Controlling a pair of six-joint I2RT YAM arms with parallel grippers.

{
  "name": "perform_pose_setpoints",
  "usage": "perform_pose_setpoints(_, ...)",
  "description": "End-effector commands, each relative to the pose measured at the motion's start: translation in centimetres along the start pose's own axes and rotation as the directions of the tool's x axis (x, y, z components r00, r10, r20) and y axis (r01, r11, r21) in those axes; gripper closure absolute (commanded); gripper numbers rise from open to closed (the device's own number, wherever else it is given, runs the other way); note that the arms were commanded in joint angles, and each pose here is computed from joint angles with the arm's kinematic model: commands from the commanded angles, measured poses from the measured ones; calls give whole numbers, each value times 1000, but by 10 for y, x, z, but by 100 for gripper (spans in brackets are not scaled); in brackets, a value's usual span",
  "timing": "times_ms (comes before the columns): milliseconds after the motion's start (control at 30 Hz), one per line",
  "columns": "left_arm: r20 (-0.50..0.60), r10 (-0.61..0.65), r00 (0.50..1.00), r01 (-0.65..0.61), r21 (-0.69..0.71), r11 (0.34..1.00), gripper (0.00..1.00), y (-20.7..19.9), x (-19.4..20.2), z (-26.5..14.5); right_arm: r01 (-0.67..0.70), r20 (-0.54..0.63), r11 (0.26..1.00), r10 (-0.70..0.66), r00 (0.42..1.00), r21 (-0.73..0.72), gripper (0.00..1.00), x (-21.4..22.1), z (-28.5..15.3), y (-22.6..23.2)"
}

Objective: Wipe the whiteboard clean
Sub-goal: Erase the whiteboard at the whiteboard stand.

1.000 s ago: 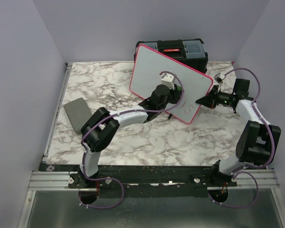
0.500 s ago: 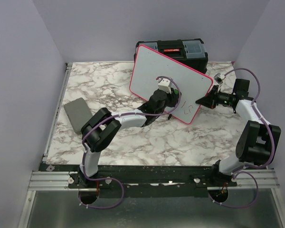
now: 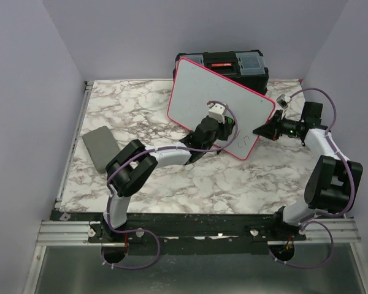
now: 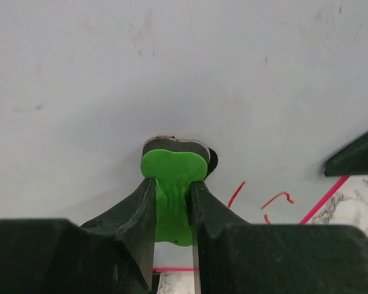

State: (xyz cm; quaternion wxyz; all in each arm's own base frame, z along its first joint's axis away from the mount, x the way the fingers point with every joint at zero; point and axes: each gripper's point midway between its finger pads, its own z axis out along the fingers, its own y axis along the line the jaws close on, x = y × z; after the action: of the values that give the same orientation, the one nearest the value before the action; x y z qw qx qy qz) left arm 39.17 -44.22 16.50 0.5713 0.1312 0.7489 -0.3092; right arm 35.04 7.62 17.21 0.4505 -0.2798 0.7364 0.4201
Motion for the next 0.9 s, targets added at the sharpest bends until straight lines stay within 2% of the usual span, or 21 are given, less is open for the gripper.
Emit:
perform_pose_setpoints(0,-126,28,992,-20,65,998,100,-4,60,-11,-118,13,983,121,993,-141,99,-2,5,35)
perform_pose_setpoints(167,-115,46,992,-39,63,997,100,-2,56,-15,-119,12,983,122,993,-141,99,-2,5,35)
perform_pose_setpoints(500,-1,-10,1000,10,6,1000,100,22,-28,5,-119,11,983,121,993,-139,99,-2,5,35)
perform_pose_setpoints(867,110,-12,994,8,34,999,100,5,-83,18,-123,8,983,125,992,-136,99,0,6,33)
